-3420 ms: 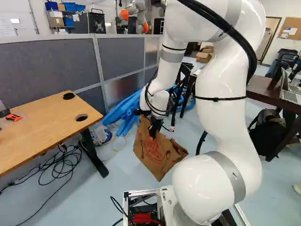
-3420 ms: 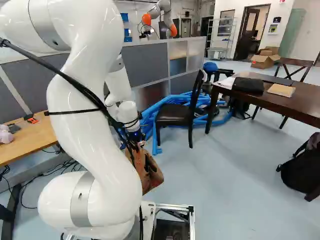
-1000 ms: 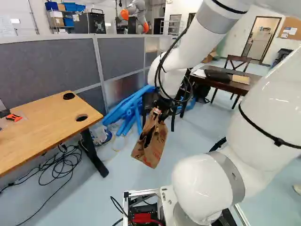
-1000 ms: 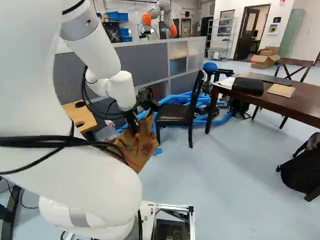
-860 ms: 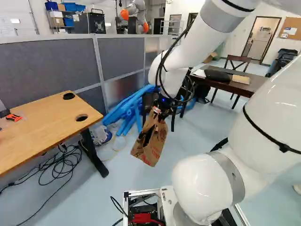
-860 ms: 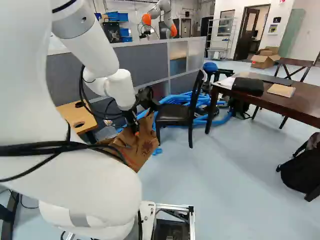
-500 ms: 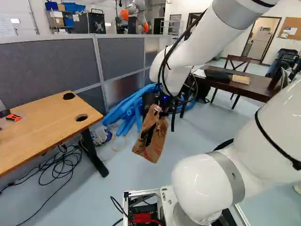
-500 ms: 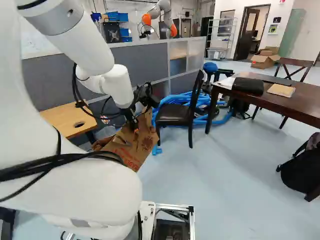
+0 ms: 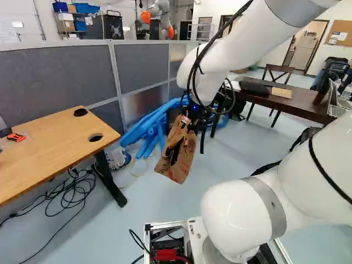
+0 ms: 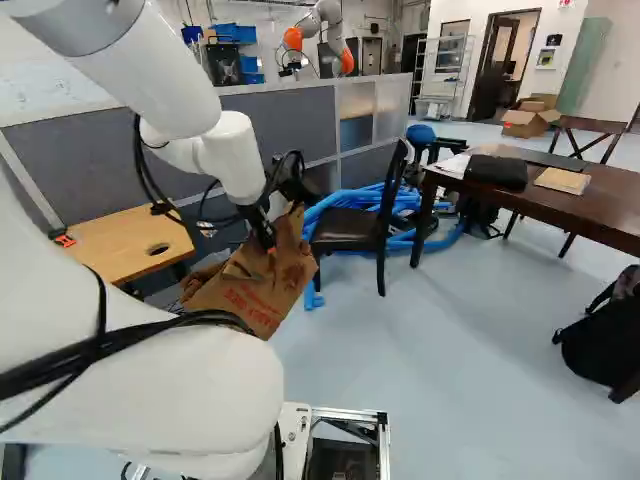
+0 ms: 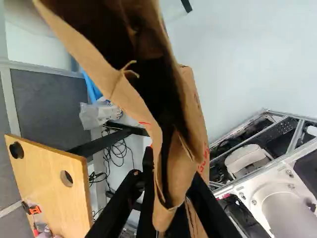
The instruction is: Pick up the bag on the ground and place it on the table
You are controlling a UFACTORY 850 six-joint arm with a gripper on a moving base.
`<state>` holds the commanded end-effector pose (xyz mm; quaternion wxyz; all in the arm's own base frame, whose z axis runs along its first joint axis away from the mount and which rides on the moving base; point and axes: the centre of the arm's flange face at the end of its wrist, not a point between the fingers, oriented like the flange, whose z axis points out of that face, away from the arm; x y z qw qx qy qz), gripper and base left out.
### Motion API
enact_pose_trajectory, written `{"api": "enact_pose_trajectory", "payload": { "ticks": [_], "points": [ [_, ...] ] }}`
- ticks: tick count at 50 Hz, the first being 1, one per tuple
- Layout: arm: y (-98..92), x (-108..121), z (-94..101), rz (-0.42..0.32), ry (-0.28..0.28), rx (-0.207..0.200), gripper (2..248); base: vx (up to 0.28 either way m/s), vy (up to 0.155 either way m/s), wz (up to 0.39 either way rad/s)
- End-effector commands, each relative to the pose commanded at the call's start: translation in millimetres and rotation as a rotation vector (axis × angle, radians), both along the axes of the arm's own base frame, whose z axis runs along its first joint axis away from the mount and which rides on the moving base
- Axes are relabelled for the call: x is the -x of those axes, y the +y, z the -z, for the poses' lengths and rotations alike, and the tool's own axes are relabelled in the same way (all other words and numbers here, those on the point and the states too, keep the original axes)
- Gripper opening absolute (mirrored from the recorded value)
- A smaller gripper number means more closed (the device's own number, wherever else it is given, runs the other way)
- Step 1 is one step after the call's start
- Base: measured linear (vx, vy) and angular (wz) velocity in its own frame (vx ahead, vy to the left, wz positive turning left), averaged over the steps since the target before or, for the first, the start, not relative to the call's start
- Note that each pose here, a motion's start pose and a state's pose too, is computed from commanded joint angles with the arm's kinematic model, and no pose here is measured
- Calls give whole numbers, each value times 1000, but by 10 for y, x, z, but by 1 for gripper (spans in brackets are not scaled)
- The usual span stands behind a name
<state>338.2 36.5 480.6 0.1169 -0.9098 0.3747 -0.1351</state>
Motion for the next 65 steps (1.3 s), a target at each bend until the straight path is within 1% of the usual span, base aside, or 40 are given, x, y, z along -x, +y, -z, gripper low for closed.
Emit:
{"api": "enact_pose_trajectory", "payload": {
  "ticks": [24,51,57,65],
  "points": [
    [-94,-245,-311,20,54,-10,26,0,0,0],
    [24,-504,-674,-31,126,-9,26,0,0,0],
    [59,-514,-756,-48,143,-5,26,0,0,0],
    [86,-467,-862,-67,164,1,26,0,0,0]
  ]
}}
